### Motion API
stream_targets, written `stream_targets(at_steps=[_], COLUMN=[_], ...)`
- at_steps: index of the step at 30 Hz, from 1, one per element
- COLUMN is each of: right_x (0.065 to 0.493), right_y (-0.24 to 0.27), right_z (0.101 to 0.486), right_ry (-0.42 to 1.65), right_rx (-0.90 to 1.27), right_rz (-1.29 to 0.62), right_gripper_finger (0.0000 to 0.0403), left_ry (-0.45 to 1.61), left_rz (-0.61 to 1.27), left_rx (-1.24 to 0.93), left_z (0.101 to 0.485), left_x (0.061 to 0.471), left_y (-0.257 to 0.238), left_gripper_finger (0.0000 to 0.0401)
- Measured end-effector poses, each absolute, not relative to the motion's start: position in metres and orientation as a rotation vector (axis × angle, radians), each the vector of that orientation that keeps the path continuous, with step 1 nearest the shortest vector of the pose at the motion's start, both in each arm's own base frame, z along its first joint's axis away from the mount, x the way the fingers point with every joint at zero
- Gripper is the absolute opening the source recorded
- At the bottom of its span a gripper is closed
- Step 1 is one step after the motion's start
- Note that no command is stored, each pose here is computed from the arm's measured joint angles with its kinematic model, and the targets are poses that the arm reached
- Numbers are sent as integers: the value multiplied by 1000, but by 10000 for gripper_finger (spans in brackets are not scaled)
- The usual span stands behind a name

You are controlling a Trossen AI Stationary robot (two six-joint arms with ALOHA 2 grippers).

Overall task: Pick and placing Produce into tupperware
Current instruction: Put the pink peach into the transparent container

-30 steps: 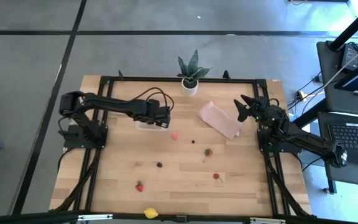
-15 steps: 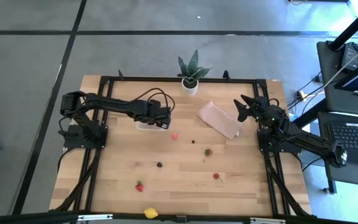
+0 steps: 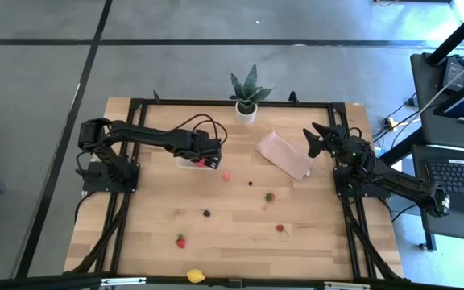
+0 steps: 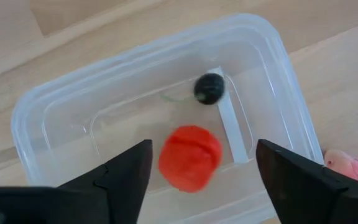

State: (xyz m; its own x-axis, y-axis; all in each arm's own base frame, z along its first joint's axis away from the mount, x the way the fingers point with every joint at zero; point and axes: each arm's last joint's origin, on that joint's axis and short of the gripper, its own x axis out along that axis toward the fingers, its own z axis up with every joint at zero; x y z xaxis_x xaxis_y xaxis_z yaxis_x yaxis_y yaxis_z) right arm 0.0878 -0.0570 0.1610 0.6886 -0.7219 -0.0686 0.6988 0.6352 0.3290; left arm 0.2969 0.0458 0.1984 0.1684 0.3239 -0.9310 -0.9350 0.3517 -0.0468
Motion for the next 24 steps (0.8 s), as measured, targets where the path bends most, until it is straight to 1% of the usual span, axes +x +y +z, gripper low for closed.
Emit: stream_targets(at_steps=[3,6,9,12,15,19,22,24], right_x=[88,88,88,88,88,88,88,88], right_y=[-57,-57,-57,-57,-57,-57,-57,-57], right_z=[161,161,161,161,161,161,161,161], right_ry=[-72,-73,-73,-73,-80,-87,-95,-103], right_rx=[347,347,347,348,368,383,402,420], right_rz=[-812,-813,-813,-813,-812,-813,-812,-812], right_gripper_finger=[297,297,297,297,297,297,297,297], left_ry=[1010,1011,984,938,941,964,1010,1056], left_rz=[1013,909,687,407,229,132,122,121], left_rx=[-738,-691,-629,-498,-347,-149,-13,37], left_z=[199,202,210,220,236,265,288,299], left_x=[298,302,312,325,331,336,339,340], left_y=[46,46,44,38,30,26,30,36], left_gripper_finger=[294,297,297,292,288,284,281,279])
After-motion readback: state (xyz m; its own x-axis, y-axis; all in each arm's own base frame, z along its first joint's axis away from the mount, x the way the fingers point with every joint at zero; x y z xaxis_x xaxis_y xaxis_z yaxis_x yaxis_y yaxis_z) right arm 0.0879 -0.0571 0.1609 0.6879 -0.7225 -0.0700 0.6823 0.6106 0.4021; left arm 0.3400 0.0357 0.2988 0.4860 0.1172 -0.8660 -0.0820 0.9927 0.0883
